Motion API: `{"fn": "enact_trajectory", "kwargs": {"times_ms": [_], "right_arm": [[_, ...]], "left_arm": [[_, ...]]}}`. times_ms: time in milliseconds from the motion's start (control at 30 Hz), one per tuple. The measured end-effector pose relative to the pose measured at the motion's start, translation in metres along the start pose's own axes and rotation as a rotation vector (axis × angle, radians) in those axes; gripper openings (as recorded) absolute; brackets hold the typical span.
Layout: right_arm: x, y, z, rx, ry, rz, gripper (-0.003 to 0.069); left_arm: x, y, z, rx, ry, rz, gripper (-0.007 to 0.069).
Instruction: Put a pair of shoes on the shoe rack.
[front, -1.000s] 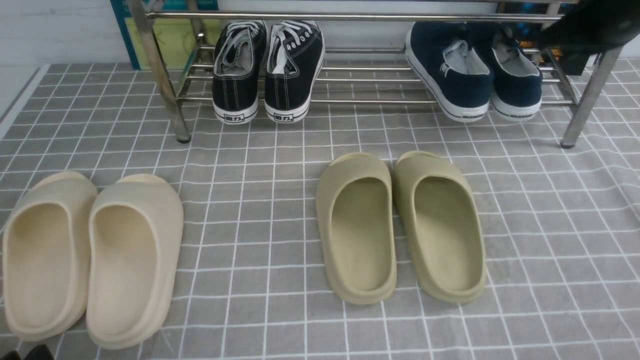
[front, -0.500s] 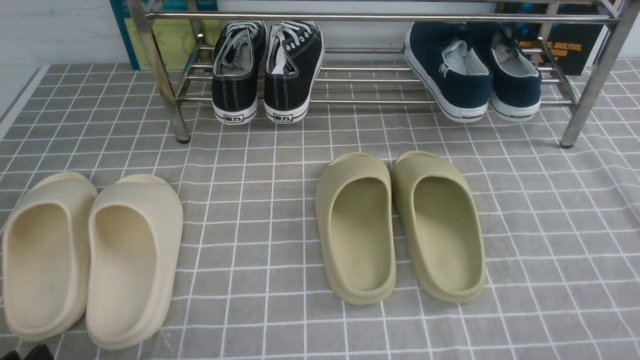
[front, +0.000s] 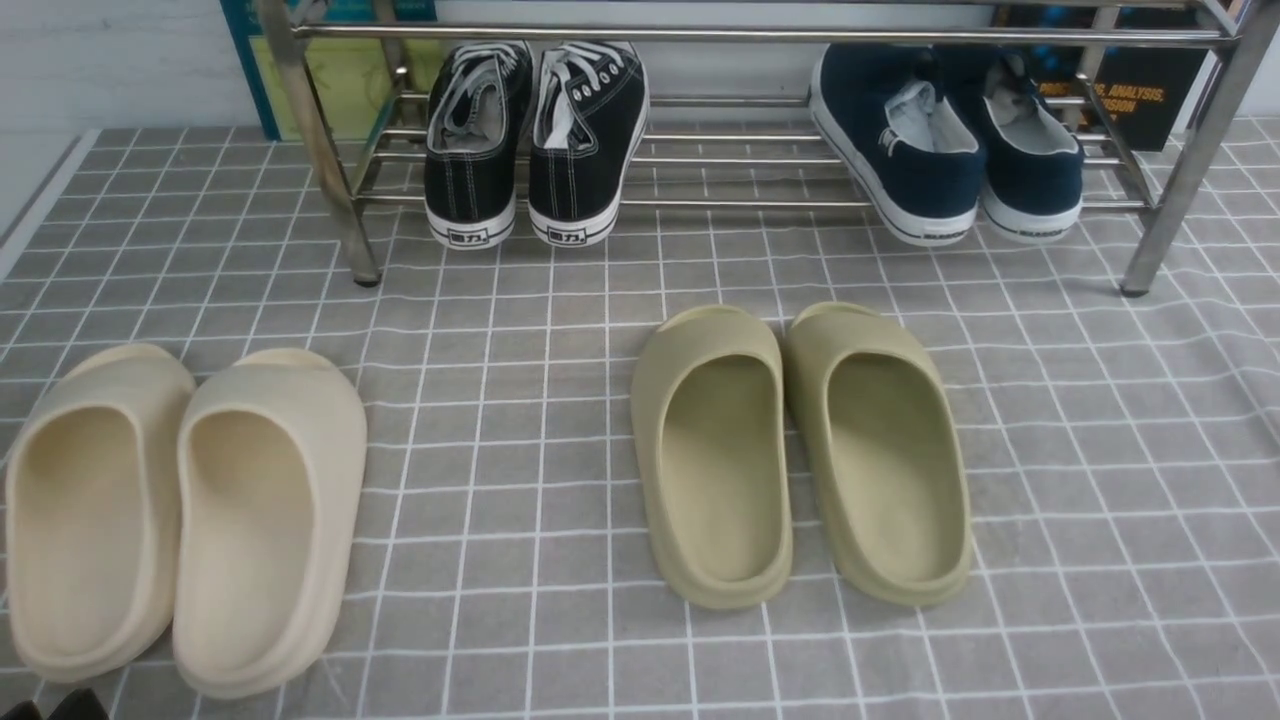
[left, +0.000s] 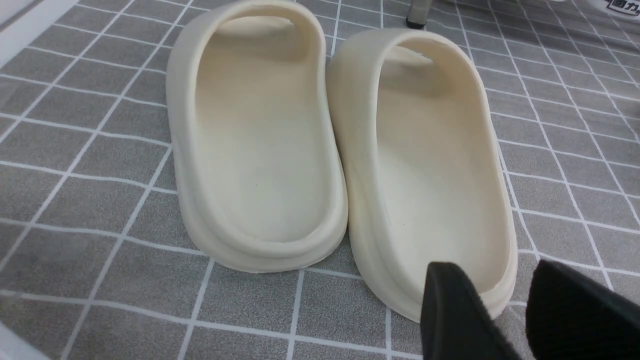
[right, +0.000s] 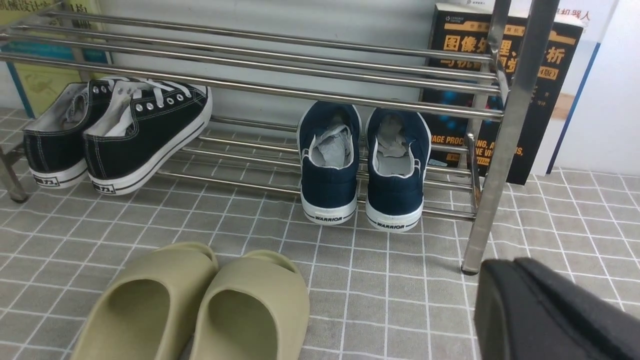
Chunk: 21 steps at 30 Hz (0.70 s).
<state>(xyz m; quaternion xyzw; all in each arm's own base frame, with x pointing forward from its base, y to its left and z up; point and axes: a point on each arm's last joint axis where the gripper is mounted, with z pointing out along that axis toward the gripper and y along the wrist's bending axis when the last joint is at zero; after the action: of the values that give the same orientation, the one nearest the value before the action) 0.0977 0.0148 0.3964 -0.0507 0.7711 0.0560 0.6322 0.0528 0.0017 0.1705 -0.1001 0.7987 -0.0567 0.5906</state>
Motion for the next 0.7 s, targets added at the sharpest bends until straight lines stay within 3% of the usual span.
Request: {"fn": "enact_trajectory", "kwargs": {"times_ms": [233, 433, 700], "right_arm": [[0.001, 0.001, 0.0, -0.008, 0.011, 0.003, 0.0013], [0.001, 0.014, -0.001, -0.134, 0.012, -0.055, 0.001], [0.012, 0.017, 0.006, -0.162, -0.008, -0.07, -0.0004]], "left_arm": [[0.0, 0.0, 0.0, 0.0, 0.0, 0.0, 0.0239], [0.0, 0.0, 0.0, 0.0, 0.0, -0.001, 0.0239], [0.0, 0.0, 0.0, 0.002, 0.0, -0.005, 0.0239]]}}
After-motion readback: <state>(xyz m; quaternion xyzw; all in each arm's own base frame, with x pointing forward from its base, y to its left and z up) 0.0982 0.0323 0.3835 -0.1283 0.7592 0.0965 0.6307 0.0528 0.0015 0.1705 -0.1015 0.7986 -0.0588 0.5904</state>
